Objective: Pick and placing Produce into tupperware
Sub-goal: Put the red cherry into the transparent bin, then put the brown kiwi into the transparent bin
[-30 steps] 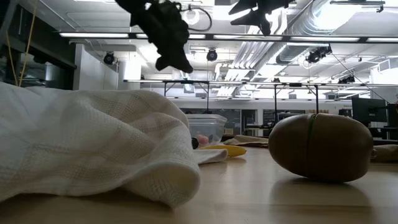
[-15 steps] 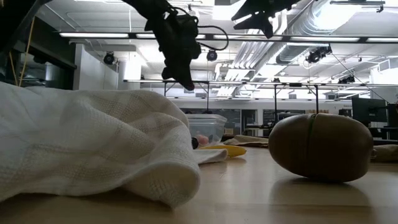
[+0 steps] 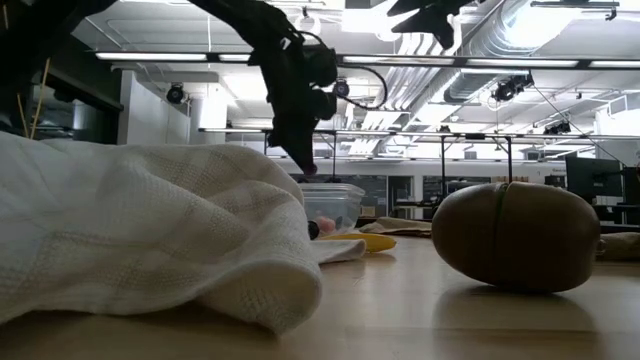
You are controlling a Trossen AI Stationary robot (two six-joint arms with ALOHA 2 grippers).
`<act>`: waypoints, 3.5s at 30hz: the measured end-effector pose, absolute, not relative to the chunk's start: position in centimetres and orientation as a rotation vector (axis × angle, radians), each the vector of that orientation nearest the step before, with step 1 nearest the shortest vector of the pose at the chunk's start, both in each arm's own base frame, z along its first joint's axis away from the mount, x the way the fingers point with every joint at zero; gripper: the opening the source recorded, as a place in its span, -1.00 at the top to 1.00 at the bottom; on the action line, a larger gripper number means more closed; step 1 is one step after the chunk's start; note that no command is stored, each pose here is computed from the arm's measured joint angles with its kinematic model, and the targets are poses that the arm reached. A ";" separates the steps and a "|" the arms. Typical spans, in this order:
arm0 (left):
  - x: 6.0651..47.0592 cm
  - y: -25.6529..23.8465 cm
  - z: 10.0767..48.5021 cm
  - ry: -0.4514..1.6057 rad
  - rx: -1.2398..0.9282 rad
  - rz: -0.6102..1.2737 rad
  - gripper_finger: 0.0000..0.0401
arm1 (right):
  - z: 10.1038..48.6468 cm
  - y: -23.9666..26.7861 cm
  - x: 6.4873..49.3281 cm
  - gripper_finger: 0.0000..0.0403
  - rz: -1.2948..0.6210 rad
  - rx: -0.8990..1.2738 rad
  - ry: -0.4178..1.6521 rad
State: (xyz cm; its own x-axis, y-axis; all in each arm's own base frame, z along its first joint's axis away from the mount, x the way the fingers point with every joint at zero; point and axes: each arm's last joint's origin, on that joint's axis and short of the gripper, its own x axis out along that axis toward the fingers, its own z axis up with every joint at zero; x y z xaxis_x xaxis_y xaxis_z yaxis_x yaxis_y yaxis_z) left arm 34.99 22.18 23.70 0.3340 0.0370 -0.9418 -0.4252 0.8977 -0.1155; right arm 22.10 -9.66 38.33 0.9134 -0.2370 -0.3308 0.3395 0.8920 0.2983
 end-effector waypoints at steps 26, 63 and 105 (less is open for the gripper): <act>37.1 23.3 21.0 1.119 -0.400 0.377 0.62 | 38.4 -9.1 20.8 0.34 -0.310 0.380 0.338; 35.5 23.2 25.2 0.953 -0.619 0.224 0.61 | 39.3 -8.2 19.0 0.34 -0.290 0.298 0.325; 21.5 2.6 38.8 0.464 -0.474 0.407 0.99 | 29.0 1.6 16.3 0.34 -0.095 0.809 -0.029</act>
State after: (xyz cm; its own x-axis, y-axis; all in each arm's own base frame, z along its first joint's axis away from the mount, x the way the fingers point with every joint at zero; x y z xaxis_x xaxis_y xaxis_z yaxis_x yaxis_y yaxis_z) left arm 21.48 2.58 38.82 0.8192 0.2623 -0.5099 -0.4712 0.8148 -0.3378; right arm 16.33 1.63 29.01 0.9954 -0.0956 -0.0102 0.0733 0.6860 0.7239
